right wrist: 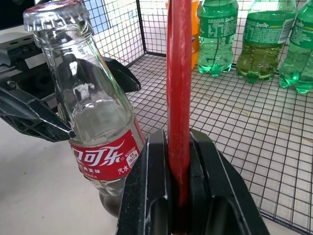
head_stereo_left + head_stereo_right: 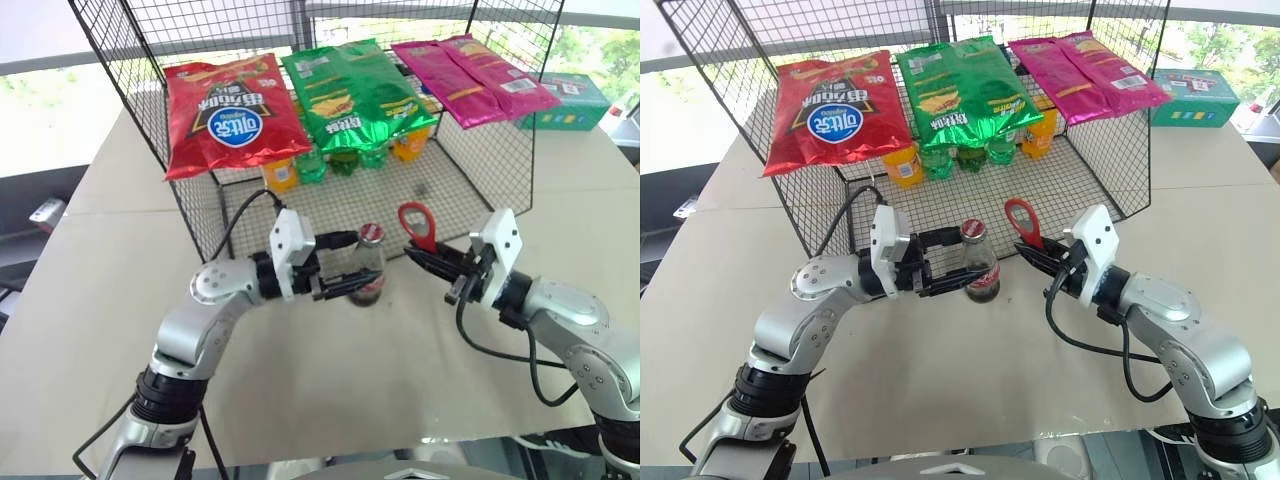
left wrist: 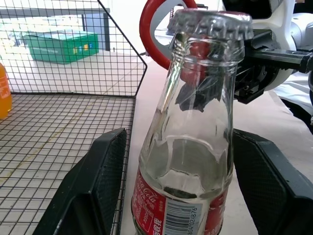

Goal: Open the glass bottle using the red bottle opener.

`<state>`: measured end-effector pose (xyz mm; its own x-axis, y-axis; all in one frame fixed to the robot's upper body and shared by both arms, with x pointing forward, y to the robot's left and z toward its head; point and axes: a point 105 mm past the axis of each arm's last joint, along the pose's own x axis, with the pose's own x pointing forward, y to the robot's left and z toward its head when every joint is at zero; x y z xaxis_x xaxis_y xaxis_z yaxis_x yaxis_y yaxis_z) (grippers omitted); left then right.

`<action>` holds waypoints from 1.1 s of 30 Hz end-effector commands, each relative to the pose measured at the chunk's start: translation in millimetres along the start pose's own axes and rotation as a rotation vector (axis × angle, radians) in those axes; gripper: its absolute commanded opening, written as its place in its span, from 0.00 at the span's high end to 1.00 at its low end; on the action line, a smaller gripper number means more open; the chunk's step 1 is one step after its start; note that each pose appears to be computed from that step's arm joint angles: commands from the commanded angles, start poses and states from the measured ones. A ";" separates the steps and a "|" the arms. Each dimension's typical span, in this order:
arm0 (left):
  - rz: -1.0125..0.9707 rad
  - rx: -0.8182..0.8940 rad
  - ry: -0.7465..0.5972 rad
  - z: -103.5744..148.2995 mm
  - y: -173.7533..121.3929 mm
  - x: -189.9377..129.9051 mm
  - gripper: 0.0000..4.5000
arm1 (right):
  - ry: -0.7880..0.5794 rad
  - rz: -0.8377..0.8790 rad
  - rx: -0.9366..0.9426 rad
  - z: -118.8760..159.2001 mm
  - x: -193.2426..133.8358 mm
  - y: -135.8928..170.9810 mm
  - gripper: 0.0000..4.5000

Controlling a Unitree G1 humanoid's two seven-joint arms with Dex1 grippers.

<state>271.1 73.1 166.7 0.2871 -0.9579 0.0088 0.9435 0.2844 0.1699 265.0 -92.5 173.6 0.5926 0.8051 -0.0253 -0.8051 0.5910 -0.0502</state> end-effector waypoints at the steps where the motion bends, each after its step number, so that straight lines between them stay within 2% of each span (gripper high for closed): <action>1: -0.094 0.004 -0.002 -1.3 -22.3 8.5 0.24 | -0.051 0.010 -0.046 14.0 -0.1 0.7 1.00; 5: -0.064 0.024 -0.003 -0.9 -18.3 9.0 0.24 | -0.053 0.008 -0.047 14.2 0.1 -0.3 1.00; 11: 0.072 0.160 0.044 -4.4 4.9 11.2 0.24 | -0.056 0.003 -0.044 13.9 0.4 -1.0 1.00; 17: 0.099 0.224 0.065 -4.7 11.1 10.8 0.24 | -0.057 0.003 -0.041 13.5 0.9 -0.8 1.00; 23: 0.075 0.144 0.024 -1.4 7.3 12.9 0.24 | -0.056 0.000 -0.040 12.9 1.0 -1.3 1.00; 33: -0.030 0.134 -0.008 2.2 -7.3 9.3 0.24 | -0.053 -0.006 -0.044 12.3 0.3 -1.4 1.00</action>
<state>288.6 74.8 164.5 0.3714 -0.9284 -0.0095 0.8927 0.3543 0.2784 267.4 -91.3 173.9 0.5955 0.8032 -0.0151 -0.8025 0.5939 -0.0573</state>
